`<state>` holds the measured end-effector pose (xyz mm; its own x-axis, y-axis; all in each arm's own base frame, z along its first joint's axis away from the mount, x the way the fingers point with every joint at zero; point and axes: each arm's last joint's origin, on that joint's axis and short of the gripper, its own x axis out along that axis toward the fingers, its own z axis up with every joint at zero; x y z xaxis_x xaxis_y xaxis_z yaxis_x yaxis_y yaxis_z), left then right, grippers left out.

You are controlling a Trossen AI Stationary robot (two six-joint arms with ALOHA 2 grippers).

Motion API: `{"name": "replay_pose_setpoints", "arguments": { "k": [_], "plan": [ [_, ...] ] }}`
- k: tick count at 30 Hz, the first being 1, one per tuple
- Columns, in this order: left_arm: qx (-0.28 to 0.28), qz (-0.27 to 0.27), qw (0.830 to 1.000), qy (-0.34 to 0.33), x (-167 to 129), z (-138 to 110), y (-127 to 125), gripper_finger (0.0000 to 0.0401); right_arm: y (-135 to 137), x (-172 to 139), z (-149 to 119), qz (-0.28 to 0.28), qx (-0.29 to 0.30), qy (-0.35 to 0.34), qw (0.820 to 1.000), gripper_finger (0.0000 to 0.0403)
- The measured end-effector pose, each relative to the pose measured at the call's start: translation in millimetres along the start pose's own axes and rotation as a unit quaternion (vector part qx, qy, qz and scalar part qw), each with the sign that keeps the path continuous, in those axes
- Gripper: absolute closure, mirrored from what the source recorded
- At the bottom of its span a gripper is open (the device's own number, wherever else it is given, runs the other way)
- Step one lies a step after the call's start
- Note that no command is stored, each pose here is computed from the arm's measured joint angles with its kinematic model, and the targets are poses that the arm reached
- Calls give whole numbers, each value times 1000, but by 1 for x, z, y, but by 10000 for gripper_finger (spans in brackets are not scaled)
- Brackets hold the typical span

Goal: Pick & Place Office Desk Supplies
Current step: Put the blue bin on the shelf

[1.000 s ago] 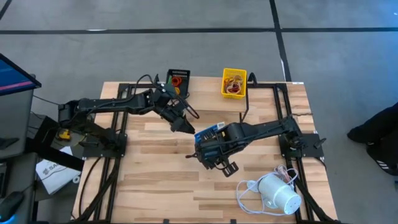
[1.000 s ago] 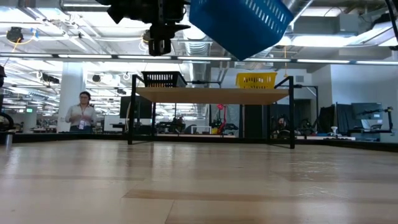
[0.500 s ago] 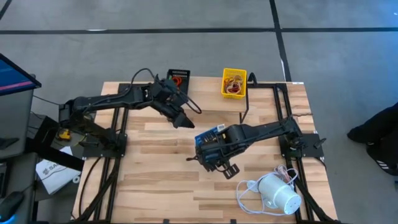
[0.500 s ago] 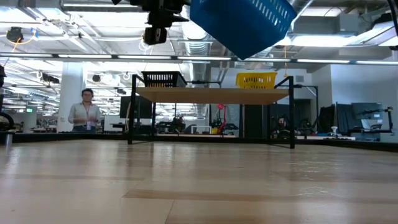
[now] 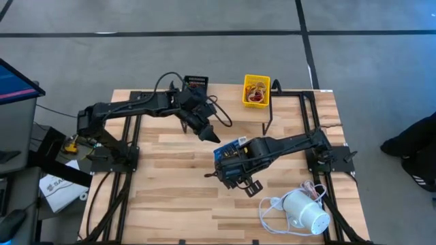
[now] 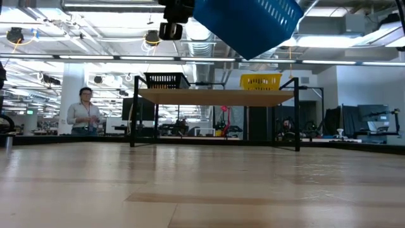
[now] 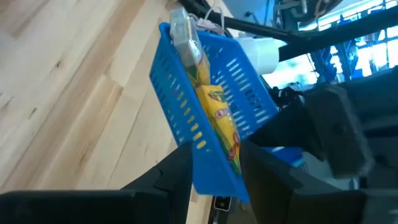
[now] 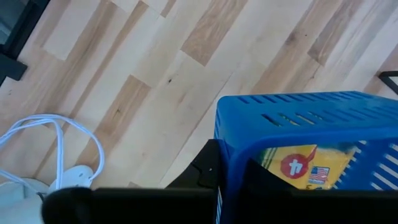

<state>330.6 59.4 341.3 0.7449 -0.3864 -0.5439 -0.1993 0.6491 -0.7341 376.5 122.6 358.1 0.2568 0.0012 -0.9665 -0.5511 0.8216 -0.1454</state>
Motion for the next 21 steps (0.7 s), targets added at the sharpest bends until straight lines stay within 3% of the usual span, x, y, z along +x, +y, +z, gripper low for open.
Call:
{"name": "replay_pose_setpoints", "arguments": {
  "k": [6,21],
  "plan": [
    [-5,1,1000,26,11,-5,0,274,4,0,1,-1,-5,0,1000,403],
    [2,-21,1000,19,19,-4,-7,274,5,0,1,-2,-8,0,1000,403]
  ]
}}
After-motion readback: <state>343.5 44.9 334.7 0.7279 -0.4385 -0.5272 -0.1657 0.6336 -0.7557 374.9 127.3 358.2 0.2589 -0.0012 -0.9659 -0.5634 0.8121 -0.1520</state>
